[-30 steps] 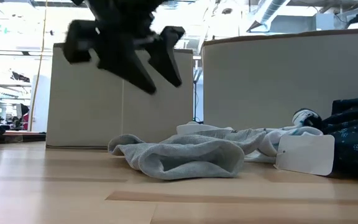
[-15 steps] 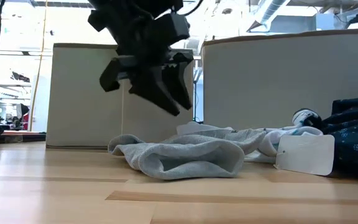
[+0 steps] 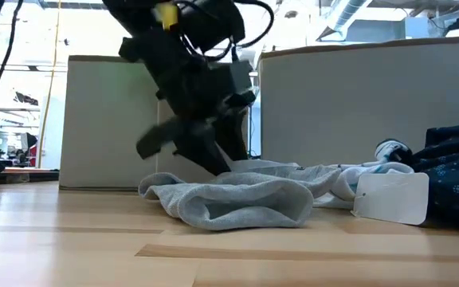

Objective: Sort clothes
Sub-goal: Put the white sock into the left white laundry bin, then put the sock into the left white laundry bin

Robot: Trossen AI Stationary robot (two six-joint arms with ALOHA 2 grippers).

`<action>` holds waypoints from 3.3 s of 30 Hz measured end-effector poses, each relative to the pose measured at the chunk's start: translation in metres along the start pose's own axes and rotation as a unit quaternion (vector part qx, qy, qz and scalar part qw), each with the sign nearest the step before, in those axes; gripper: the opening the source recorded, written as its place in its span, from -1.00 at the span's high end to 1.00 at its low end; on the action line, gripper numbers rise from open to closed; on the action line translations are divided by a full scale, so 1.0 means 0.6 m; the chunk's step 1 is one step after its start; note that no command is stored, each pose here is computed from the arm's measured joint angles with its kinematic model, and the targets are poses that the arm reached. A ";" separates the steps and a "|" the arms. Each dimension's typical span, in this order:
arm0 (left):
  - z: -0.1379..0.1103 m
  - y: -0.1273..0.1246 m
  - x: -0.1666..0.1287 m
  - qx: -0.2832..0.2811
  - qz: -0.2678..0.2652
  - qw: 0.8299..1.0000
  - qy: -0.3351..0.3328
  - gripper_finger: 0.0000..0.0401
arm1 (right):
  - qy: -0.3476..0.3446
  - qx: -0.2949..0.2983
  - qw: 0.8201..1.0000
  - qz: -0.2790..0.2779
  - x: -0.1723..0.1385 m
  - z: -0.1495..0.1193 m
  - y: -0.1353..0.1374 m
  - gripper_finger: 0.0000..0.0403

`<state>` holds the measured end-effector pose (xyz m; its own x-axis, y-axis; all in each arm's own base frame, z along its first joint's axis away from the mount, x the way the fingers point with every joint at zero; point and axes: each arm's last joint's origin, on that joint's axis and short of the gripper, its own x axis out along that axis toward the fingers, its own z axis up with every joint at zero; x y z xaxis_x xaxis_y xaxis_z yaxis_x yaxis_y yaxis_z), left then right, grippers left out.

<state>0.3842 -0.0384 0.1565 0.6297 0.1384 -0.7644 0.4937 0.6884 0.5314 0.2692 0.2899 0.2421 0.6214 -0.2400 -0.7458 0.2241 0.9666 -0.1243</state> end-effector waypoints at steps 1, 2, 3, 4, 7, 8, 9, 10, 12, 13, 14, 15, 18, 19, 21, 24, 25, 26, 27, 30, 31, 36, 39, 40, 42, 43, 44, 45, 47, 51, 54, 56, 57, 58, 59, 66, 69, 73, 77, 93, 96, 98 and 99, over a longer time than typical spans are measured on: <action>0.000 0.000 0.005 0.001 0.005 1.000 0.004 0.22 | 0.000 0.003 1.000 0.001 0.003 -0.003 0.000 -0.11; 0.000 -0.001 0.009 0.000 0.008 1.000 0.008 0.23 | 0.000 0.005 1.000 0.001 0.006 -0.006 0.001 -0.11; -0.001 -0.002 0.010 -0.001 0.007 1.000 0.012 0.23 | 0.001 0.008 1.000 0.001 0.008 -0.008 0.001 -0.11; -0.001 -0.001 0.009 -0.003 0.007 1.000 0.012 0.25 | 0.002 0.009 1.000 0.001 0.010 -0.012 0.001 -0.11; 0.004 0.006 0.005 -0.005 0.017 1.000 0.003 0.40 | 0.004 0.011 1.000 0.001 0.011 -0.017 0.002 -0.11; 0.003 0.005 0.004 -0.001 0.015 1.000 0.006 0.49 | 0.004 0.010 1.000 0.001 0.011 -0.018 0.002 -0.11; 0.003 0.005 0.004 0.002 0.014 1.000 0.007 0.59 | 0.004 0.009 1.000 0.001 0.011 -0.018 0.002 -0.11; 0.002 0.004 0.003 0.007 0.012 1.000 0.009 0.71 | 0.004 0.008 1.000 0.001 0.011 -0.018 0.002 -0.11; 0.001 0.001 0.003 0.016 0.000 1.000 0.012 0.92 | 0.004 0.006 1.000 0.001 0.011 -0.018 0.002 -0.11; 0.001 -0.001 0.003 0.017 -0.007 1.000 0.010 0.95 | 0.004 0.006 1.000 0.001 0.010 -0.018 0.002 -0.11; 0.002 -0.003 0.003 0.017 -0.009 1.000 0.008 0.97 | 0.004 0.006 1.000 0.001 0.011 -0.018 0.002 -0.11; 0.004 -0.005 0.002 0.020 -0.011 1.000 0.008 0.98 | 0.004 0.006 1.000 0.001 0.011 -0.018 0.002 -0.11; 0.012 -0.013 -0.005 0.027 -0.012 1.000 0.004 0.99 | 0.004 0.005 1.000 0.000 0.011 -0.018 0.002 -0.11; 0.016 -0.015 -0.009 0.030 -0.008 1.000 0.003 0.99 | 0.004 0.005 1.000 0.000 0.011 -0.018 0.002 -0.11; 0.027 -0.014 -0.022 0.034 0.003 0.999 0.003 0.99 | 0.004 0.005 1.000 0.000 0.011 -0.018 0.002 -0.11; 0.051 -0.006 -0.050 0.037 0.026 0.999 0.001 0.99 | 0.004 0.004 1.000 0.000 0.011 -0.018 0.002 -0.11; 0.061 -0.002 -0.063 0.037 0.037 0.999 -0.004 0.99 | 0.003 0.003 1.000 0.000 0.011 -0.018 0.002 -0.11; 0.070 0.003 -0.077 0.037 0.049 0.998 -0.008 0.99 | 0.003 0.003 1.000 -0.001 0.011 -0.018 0.002 -0.11; 0.078 0.006 -0.091 0.038 0.058 0.998 -0.012 0.99 | 0.001 0.003 1.000 -0.002 0.011 -0.018 0.002 -0.11; 0.099 0.021 -0.137 0.038 0.083 0.996 -0.026 1.00 | -0.011 -0.001 1.000 -0.011 0.011 -0.017 0.001 -0.11; 0.105 0.027 -0.154 0.036 0.092 0.995 -0.030 1.00 | -0.018 -0.002 1.000 -0.016 0.011 -0.016 0.000 -0.11; 0.116 0.062 -0.246 0.025 0.148 0.988 -0.047 1.00 | -0.047 -0.015 0.998 -0.040 0.011 -0.013 -0.003 -0.11; 0.112 0.083 -0.303 0.010 0.181 0.982 -0.058 1.00 | -0.062 -0.020 0.996 -0.056 0.011 -0.011 -0.006 -0.11; 0.110 0.089 -0.322 0.006 0.192 0.979 -0.062 1.00 | -0.064 -0.022 0.996 -0.059 0.011 -0.011 -0.006 -0.11; 0.104 0.102 -0.361 -0.001 0.216 0.974 -0.065 1.00 | -0.069 -0.024 0.995 -0.066 0.011 -0.011 -0.008 -0.11; 0.100 0.109 -0.380 -0.006 0.229 0.971 -0.068 1.00 | -0.070 -0.025 0.995 -0.067 0.011 -0.011 -0.008 -0.11; 0.097 0.115 -0.399 -0.011 0.242 0.968 -0.067 1.00 | -0.070 -0.026 0.995 -0.068 0.011 -0.011 -0.008 -0.11; 0.092 0.123 -0.416 -0.016 0.254 0.965 -0.068 1.00 | -0.072 -0.026 0.995 -0.070 0.011 -0.011 -0.009 -0.11; 0.083 0.135 -0.450 -0.027 0.279 0.958 -0.066 1.00 | -0.076 -0.027 0.994 -0.071 0.011 -0.011 -0.008 -0.11; 0.059 0.158 -0.500 -0.041 0.330 0.943 -0.034 1.00 | -0.078 -0.029 0.994 -0.071 0.011 -0.010 -0.008 -0.11; 0.036 0.173 -0.522 -0.055 0.349 0.936 -0.012 1.00 | -0.078 -0.029 0.994 -0.071 0.011 -0.010 -0.008 -0.11; 0.019 0.182 -0.529 -0.067 0.355 0.932 0.004 1.00 | -0.078 -0.028 0.994 -0.071 0.011 -0.010 -0.008 -0.11; 0.009 0.187 -0.530 -0.074 0.357 0.931 0.015 1.00 | -0.078 -0.028 0.994 -0.071 0.011 -0.010 -0.008 -0.11; 0.000 0.192 -0.531 -0.083 0.358 0.930 0.026 1.00 | -0.079 -0.028 0.994 -0.070 0.011 -0.010 -0.008 -0.11; -0.011 0.196 -0.530 -0.092 0.358 0.929 0.039 1.00 | -0.079 -0.028 0.994 -0.070 0.011 -0.010 -0.008 -0.11; -0.078 0.223 -0.505 -0.155 0.321 0.928 0.108 1.00 | -0.080 -0.026 0.994 -0.069 0.011 -0.009 -0.007 -0.11; -0.104 0.229 -0.487 -0.183 0.293 0.931 0.118 1.00 | -0.080 -0.026 0.994 -0.069 0.011 -0.009 -0.007 -0.11; -0.133 0.235 -0.468 -0.213 0.261 0.934 0.118 1.00 | -0.078 -0.026 0.994 -0.068 0.011 -0.009 -0.007 -0.11; -0.157 0.235 -0.449 -0.237 0.230 0.936 0.124 1.00 | -0.074 -0.026 0.995 -0.070 0.014 -0.010 -0.009 -0.11; -0.225 0.214 -0.386 -0.294 0.151 0.931 0.155 0.75 | -0.051 -0.011 0.996 -0.077 0.028 -0.002 -0.022 -0.11; -0.230 0.211 -0.381 -0.302 0.149 0.928 0.161 0.66 | -0.047 -0.006 0.996 -0.081 0.034 0.004 -0.027 -0.11; -0.231 0.210 -0.379 -0.307 0.148 0.926 0.161 0.58 | -0.045 -0.001 0.995 -0.085 0.039 0.009 -0.032 -0.11; -0.231 0.210 -0.379 -0.307 0.148 0.926 0.161 0.54 | -0.043 0.003 0.995 -0.087 0.042 0.012 -0.035 -0.11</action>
<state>0.2200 0.1155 0.3466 0.4225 0.5230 -0.7403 -0.1688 0.8479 0.5026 0.2858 0.2626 0.2305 0.6351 -0.4110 -0.6540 0.3384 0.9092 -0.2427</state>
